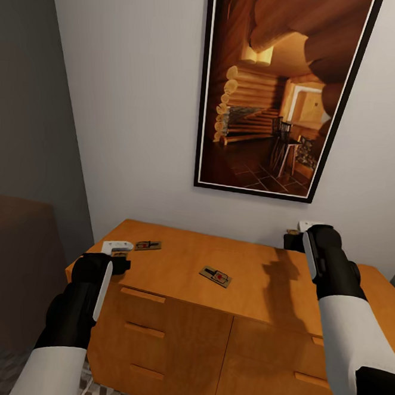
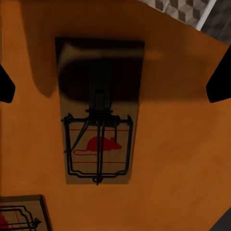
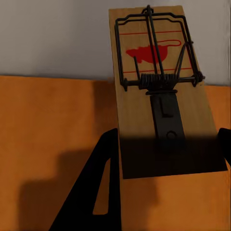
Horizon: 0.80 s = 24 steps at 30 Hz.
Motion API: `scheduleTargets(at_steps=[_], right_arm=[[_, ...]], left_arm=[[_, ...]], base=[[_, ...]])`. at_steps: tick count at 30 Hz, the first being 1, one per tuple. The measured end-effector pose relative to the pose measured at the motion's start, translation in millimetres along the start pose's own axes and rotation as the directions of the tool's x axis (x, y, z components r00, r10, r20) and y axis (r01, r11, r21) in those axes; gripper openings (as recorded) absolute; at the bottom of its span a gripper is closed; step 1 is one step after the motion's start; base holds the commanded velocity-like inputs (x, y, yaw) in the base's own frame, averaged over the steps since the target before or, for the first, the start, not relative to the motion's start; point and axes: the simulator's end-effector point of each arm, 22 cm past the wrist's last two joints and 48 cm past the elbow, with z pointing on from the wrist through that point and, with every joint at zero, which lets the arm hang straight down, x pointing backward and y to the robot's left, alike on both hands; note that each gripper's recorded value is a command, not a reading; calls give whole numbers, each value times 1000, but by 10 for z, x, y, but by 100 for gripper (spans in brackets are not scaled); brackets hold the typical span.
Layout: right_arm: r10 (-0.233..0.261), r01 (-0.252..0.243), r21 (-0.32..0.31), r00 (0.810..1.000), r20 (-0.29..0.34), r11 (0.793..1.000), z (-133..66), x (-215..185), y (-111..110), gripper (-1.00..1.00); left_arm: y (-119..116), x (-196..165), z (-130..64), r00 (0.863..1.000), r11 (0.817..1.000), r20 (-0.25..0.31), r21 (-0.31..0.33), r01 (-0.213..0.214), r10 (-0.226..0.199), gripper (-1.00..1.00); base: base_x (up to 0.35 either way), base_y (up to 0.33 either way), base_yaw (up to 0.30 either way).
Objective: Take the four mousetraps from the cabinet in the bathroom and place them on the bathroom floor. Make sure all four end up on the same floor surface, and ensure that at least two of them are either under or directly next to the same bathroom sink.
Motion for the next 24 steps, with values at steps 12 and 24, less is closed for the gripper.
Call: scheduleTargets(at_steps=[12,24], right_arm=[[0,0,5,1000,15,1000,-33,-51,-22,-100],[0,0,5,1000,15,1000,-33,-51,-22,-100]], left_arm=[[-16,-32,-11,1000,1000,4,4,2,-2,100],[-109,-235,11,1000,1000,5,16,-1,1,100]], base=[[0,0,0],[0,0,0]])
